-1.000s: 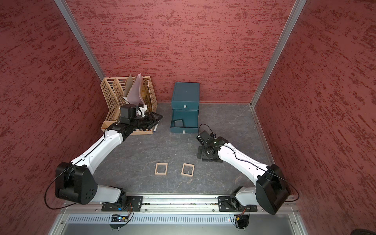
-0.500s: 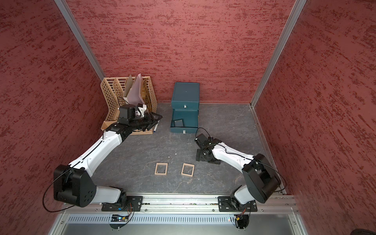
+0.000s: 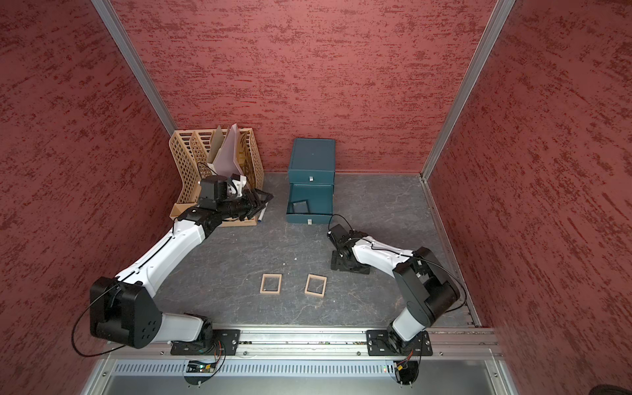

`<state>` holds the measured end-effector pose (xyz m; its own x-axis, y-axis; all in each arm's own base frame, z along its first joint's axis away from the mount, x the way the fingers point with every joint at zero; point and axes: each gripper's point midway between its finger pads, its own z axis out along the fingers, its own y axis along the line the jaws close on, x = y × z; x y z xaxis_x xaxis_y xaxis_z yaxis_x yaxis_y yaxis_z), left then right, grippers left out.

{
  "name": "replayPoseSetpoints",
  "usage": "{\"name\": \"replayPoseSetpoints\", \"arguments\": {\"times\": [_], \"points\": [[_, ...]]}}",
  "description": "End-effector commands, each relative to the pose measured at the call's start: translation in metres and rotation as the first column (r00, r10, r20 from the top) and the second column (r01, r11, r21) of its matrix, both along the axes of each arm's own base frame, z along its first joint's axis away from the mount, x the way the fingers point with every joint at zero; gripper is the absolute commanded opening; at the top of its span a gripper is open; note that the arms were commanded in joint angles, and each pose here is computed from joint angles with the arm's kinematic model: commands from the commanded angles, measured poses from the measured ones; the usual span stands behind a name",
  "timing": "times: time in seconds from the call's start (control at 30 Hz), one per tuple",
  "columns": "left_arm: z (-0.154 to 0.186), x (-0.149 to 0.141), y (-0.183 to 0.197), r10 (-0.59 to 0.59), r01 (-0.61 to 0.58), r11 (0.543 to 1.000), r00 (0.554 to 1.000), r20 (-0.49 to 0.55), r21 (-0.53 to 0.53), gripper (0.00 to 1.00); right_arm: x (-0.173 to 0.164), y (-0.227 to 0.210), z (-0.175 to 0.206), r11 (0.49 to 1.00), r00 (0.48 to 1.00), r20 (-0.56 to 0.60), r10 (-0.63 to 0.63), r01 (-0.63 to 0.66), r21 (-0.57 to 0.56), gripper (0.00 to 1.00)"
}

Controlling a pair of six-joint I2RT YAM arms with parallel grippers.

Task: Place the brooch boxes into the drawer by color
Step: Pick up the brooch box from the center of the board.

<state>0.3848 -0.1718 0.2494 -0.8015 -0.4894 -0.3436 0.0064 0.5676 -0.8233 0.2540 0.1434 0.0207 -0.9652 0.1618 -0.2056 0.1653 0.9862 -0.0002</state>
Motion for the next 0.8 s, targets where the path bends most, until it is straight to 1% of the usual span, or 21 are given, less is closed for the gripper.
{"name": "replayPoseSetpoints", "arguments": {"times": [0.0,0.23,0.53,0.77], "points": [[0.0022,-0.0026,0.0002,-0.012,0.012,1.000,1.000,0.011,0.009,0.62,0.0170,0.0044,0.0073,1.000,0.999,0.053,0.009,-0.009,0.003,0.90],[0.0035,-0.0029,0.0002,-0.011,0.011,1.000,1.000,0.014,0.007,0.62,0.0174,0.0034,0.0041,1.000,0.999,0.052,0.013,-0.013,-0.007,0.85],[0.0025,-0.0025,0.0005,-0.009,0.009,1.000,1.000,0.013,0.005,0.62,0.0188,0.0041,0.0040,1.000,0.999,0.047,0.025,-0.024,-0.012,0.81],[0.0029,-0.0030,0.0005,-0.009,0.009,1.000,1.000,0.014,0.004,0.62,0.0215,0.0030,0.0077,0.998,0.998,0.053,0.044,-0.042,-0.037,0.74]]}}
